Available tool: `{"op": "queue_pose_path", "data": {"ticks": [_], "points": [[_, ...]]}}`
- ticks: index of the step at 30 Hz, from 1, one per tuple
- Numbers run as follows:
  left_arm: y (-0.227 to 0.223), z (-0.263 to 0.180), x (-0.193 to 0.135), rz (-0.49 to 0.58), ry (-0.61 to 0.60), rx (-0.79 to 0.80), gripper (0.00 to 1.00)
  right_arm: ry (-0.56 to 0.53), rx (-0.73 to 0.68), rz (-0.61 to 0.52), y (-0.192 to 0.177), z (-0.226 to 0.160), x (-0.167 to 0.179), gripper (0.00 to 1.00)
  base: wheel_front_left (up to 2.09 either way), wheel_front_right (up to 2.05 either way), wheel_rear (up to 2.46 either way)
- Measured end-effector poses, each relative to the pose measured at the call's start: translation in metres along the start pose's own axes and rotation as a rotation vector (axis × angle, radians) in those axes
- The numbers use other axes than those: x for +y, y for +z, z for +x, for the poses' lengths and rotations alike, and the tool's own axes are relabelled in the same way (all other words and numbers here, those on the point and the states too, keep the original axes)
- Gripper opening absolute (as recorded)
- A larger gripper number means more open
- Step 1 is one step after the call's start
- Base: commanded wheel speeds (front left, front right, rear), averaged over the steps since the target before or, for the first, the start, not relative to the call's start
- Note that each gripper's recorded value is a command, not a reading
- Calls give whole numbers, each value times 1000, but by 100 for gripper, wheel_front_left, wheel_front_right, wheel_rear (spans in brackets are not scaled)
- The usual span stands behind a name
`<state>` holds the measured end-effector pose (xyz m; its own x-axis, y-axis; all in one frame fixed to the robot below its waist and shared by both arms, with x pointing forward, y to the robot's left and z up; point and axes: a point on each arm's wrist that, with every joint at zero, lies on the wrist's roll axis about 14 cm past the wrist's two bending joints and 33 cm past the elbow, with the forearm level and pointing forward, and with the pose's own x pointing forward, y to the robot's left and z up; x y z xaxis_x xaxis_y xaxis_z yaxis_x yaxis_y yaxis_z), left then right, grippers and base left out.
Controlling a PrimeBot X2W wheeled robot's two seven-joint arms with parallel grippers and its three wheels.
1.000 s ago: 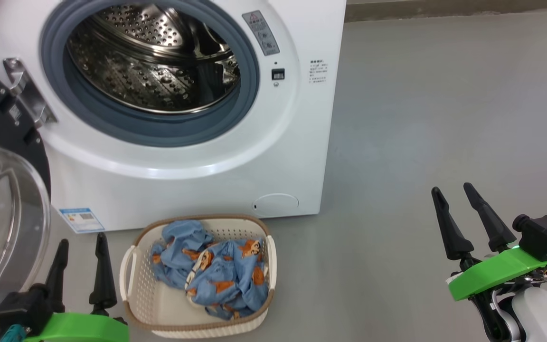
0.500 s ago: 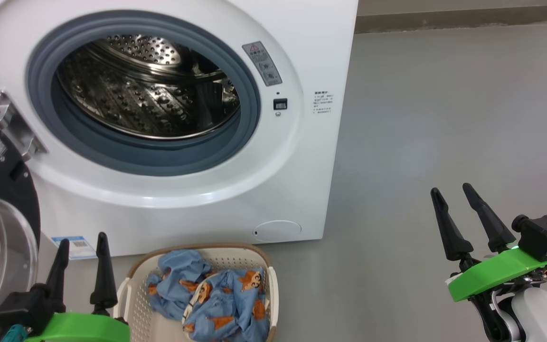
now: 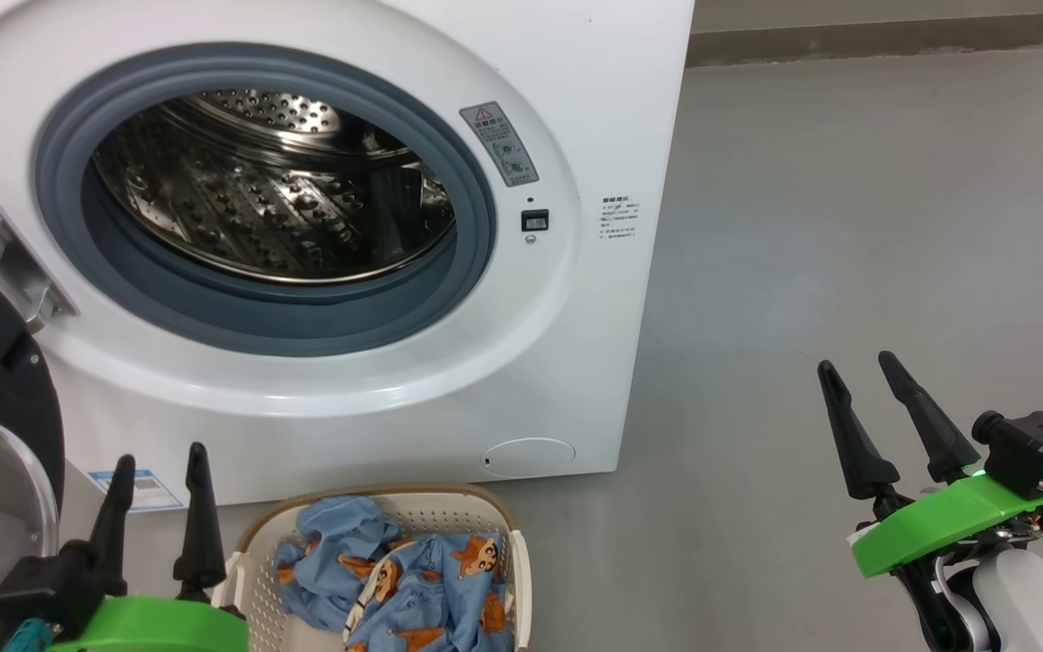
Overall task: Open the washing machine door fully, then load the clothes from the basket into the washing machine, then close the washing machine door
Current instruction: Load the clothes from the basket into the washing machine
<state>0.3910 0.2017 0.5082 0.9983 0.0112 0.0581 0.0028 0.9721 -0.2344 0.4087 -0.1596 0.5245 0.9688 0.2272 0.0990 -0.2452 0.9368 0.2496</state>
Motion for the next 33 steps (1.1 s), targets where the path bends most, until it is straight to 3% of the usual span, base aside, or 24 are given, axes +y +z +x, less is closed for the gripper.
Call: {"op": "queue_pose_path", "data": {"ticks": [33], "points": [[-7, 1, 3, 1, 9, 20, 100, -7, 16, 11, -7, 3, -2, 100, 0, 0, 0]]}}
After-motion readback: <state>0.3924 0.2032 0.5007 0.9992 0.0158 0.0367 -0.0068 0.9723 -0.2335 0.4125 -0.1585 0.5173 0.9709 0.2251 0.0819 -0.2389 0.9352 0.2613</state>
